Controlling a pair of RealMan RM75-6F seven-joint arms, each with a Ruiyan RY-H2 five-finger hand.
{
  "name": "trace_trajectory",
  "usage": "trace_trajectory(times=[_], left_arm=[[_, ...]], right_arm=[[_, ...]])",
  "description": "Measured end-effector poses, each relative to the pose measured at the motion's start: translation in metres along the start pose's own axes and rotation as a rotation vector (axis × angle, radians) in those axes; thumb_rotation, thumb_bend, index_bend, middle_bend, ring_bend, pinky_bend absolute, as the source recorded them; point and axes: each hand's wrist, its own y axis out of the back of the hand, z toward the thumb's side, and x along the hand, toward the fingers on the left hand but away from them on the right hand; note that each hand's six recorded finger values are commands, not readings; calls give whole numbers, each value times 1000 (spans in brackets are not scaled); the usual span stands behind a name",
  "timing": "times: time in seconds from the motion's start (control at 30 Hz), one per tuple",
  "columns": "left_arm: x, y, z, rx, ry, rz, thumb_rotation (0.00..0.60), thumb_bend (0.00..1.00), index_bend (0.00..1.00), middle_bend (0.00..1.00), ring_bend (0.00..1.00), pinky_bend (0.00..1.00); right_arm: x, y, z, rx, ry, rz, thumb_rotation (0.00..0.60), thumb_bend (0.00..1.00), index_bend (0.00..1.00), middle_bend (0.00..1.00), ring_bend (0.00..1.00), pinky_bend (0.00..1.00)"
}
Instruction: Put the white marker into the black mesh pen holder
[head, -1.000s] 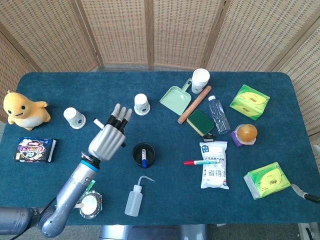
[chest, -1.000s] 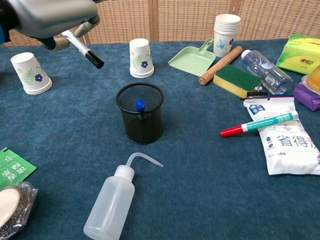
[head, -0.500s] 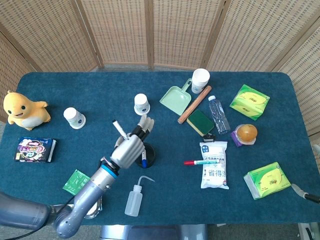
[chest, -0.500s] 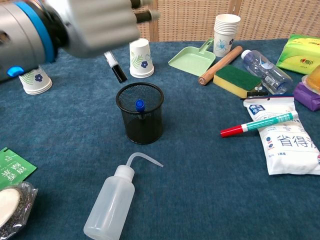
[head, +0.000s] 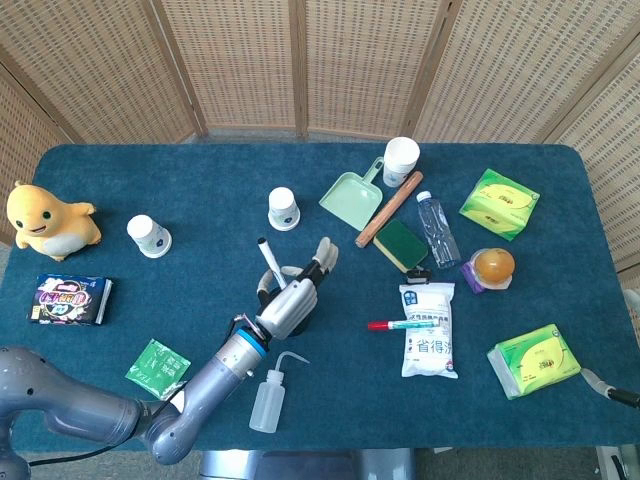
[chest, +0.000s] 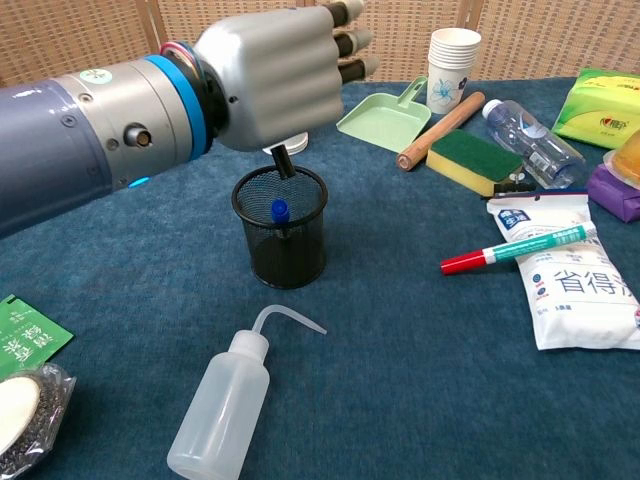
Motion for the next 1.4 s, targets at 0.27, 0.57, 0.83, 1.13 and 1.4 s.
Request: trace_trajectory(times=[0.27,0.57,0.83,1.13,1.4], left_arm=[[-2,11,14,79,-39,36,600,434,422,0,0,22],[-4,9,12,68,-22,31,600,427,121,0,0,80],[-10,8,-5,-39,34,25,600,422,99,0,0,111],[-27,-17,-42,-252,119,-23,600,304,40,0,0,116],[-65,-70,-75,-542,249,-108,600,279,31,0,0,76]], right_arm=[[0,1,0,-5,0,-2,600,0,7,0,0,0],[0,1,0,-3,2,0,600,0,6,0,0,0],[0,1,0,0,1,-1,600,0,7,0,0,0],[-1,-3,2,15,3,9,600,0,6,0,0,0],[-2,-9,4,43,1,17,600,0,8,0,0,0]])
